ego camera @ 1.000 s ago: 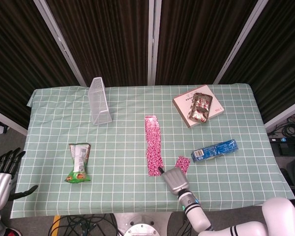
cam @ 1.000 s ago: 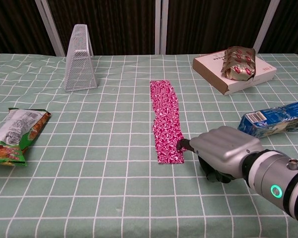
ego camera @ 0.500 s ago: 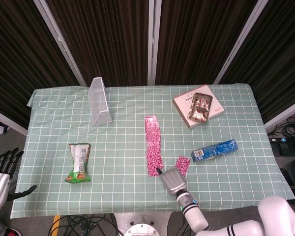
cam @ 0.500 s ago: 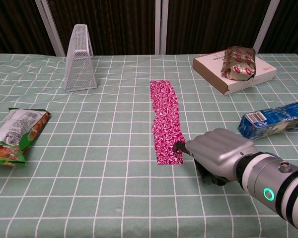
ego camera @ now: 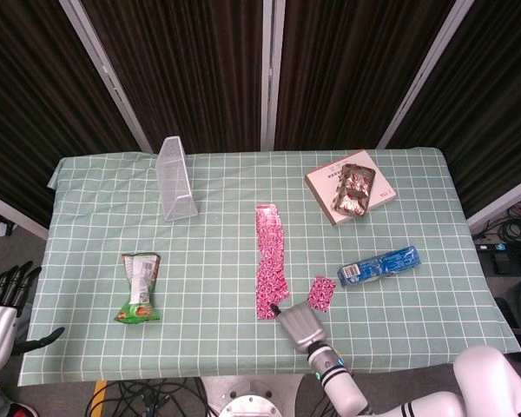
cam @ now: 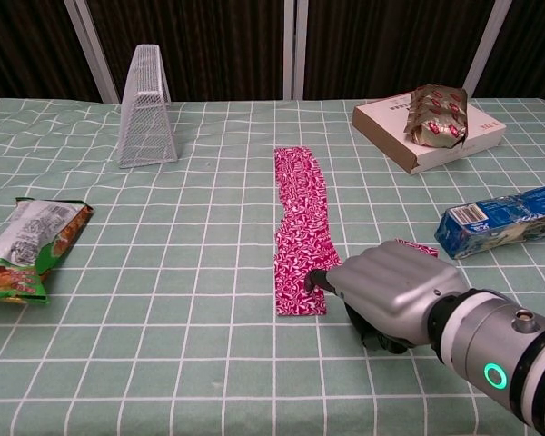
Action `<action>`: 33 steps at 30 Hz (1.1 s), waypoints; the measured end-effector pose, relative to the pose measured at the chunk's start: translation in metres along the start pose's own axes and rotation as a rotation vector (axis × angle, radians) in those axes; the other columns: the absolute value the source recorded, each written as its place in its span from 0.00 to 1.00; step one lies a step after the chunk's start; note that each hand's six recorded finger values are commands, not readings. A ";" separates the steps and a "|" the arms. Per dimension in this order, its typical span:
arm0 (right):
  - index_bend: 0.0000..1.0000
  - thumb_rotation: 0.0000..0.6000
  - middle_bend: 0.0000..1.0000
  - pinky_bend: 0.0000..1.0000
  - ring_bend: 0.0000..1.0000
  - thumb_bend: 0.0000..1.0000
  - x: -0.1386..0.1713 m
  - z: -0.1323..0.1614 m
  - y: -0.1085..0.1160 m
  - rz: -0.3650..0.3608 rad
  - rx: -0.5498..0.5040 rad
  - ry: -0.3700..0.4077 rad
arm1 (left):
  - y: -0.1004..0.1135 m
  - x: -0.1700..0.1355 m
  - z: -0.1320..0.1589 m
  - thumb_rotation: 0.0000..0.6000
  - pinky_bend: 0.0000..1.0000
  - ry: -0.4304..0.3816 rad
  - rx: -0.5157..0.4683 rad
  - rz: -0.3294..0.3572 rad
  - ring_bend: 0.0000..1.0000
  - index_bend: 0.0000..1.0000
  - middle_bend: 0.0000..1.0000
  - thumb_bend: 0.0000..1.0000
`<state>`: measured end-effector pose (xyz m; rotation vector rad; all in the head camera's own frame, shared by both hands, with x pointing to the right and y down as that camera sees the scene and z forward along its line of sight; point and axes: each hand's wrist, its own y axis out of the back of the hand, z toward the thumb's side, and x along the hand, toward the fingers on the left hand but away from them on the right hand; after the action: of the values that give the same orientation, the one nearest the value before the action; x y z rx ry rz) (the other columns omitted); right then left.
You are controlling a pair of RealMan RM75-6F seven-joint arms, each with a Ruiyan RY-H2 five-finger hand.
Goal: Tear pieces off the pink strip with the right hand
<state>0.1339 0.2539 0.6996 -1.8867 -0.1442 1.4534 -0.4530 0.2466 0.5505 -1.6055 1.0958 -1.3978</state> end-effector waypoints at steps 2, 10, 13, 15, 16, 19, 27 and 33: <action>0.16 1.00 0.89 0.69 0.76 1.00 0.000 0.003 -0.001 0.003 0.003 0.006 | 0.001 0.000 0.000 0.82 0.09 0.000 0.000 0.002 0.00 0.06 0.01 0.01; 0.16 1.00 0.89 0.69 0.76 1.00 -0.001 0.010 0.000 -0.013 0.004 0.019 | 0.003 -0.001 -0.003 0.82 0.09 0.005 0.000 0.007 0.00 0.06 0.01 0.01; 0.16 1.00 0.89 0.69 0.76 1.00 -0.001 0.008 0.006 -0.034 -0.009 0.013 | 0.003 -0.001 -0.003 0.82 0.09 0.006 0.001 0.005 0.00 0.06 0.01 0.01; 0.16 1.00 0.89 0.69 0.76 1.00 -0.002 0.007 0.008 -0.039 -0.013 0.010 | 0.003 -0.001 -0.003 0.82 0.09 0.004 0.000 0.005 0.00 0.06 0.01 0.01; 0.16 1.00 0.89 0.69 0.76 1.00 -0.002 0.007 0.009 -0.040 -0.015 0.010 | 0.003 -0.001 -0.003 0.82 0.09 0.004 0.000 0.005 0.00 0.06 0.01 0.01; 0.16 1.00 0.89 0.69 0.76 1.00 -0.003 0.006 0.010 -0.044 -0.017 0.003 | 0.002 0.000 -0.003 0.82 0.09 0.005 0.000 0.002 0.00 0.06 0.01 0.01; 0.16 1.00 0.89 0.69 0.76 1.00 -0.011 0.005 0.005 -0.017 -0.010 -0.019 | 0.002 0.000 -0.005 0.82 0.09 0.008 -0.003 0.001 0.00 0.06 0.01 0.01; 0.16 1.00 0.89 0.69 0.76 1.00 -0.017 0.012 0.001 0.003 -0.002 -0.014 | 0.003 -0.001 -0.008 0.82 0.09 0.014 -0.006 0.002 0.00 0.06 0.01 0.01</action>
<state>0.1173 0.2503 0.7119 -1.8794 -0.1493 1.4688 -0.4612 0.2462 0.5487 -1.6003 1.1103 -1.4084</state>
